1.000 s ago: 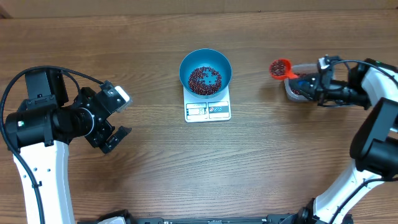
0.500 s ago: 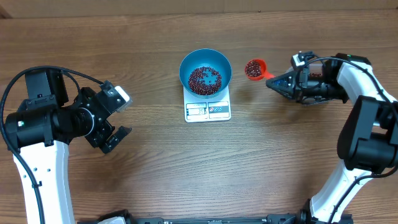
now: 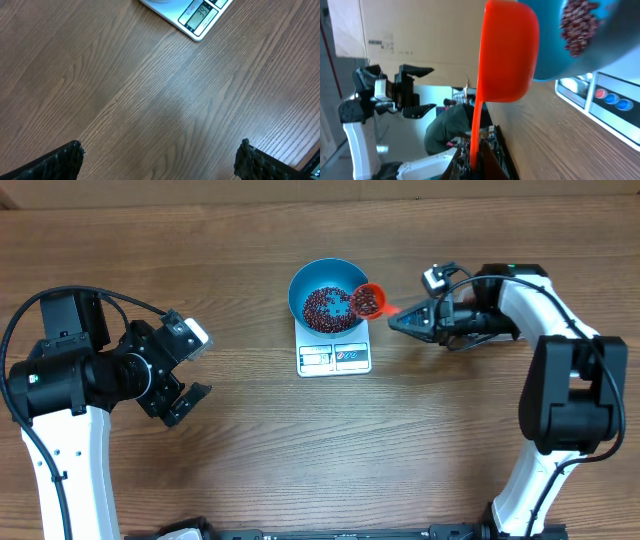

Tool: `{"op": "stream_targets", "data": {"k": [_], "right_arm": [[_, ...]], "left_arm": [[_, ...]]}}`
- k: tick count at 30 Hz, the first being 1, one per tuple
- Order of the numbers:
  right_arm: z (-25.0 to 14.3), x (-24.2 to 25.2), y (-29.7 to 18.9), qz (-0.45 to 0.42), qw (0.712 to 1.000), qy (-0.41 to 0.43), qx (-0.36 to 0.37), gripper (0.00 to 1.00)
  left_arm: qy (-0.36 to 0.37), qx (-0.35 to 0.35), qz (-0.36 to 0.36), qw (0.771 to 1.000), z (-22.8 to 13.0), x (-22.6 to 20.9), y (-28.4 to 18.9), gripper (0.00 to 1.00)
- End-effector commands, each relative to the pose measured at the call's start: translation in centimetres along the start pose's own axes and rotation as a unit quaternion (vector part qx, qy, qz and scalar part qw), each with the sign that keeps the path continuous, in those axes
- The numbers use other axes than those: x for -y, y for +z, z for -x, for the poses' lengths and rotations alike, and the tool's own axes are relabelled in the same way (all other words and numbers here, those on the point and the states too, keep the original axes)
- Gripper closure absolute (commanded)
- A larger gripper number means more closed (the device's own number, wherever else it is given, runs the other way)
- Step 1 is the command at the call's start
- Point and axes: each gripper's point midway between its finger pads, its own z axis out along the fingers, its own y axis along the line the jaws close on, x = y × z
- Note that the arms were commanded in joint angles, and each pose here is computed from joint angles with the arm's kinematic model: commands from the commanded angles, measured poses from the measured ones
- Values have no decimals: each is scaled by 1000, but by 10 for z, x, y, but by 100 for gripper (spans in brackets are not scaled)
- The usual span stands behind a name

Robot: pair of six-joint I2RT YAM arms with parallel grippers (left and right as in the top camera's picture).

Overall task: Scoop item into bowl and weigh 150g on scale
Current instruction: 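Lift the filled red cup and carry it left over the teal bowl, then tilt the red cup with the right gripper to pour beans into the bowl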

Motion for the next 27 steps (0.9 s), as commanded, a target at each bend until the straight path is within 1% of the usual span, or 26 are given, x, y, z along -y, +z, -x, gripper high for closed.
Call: {"op": "stream_targets", "data": {"k": [1, 4, 8, 10, 13, 16, 21, 27], "right_arm": [[0, -6, 12, 25, 1000, -15, -4, 96], [1, -5, 23, 27, 998, -50, -16, 96], [5, 0, 37, 17, 992, -122, -32, 96], [7, 5, 39, 4, 991, -133, -36, 96], [17, 19, 40, -34, 991, -126, -36, 96], [27, 32, 39, -72, 987, -141, -32, 96], [40, 63, 32, -166, 968, -184, -31, 96], [50, 63, 31, -173, 961, -214, -22, 97]], "left_arm": [[17, -3, 1, 1000, -1, -1, 0, 0], [17, -3, 1, 1000, -1, -1, 0, 0], [17, -3, 1, 1000, -1, -1, 0, 0], [17, -3, 1, 1000, -1, -1, 0, 0], [17, -3, 1, 1000, -1, -1, 0, 0], [17, -3, 1, 1000, -1, -1, 0, 0], [17, -3, 1, 1000, -1, -1, 0, 0], [17, -3, 1, 1000, -1, -1, 0, 1]]}}
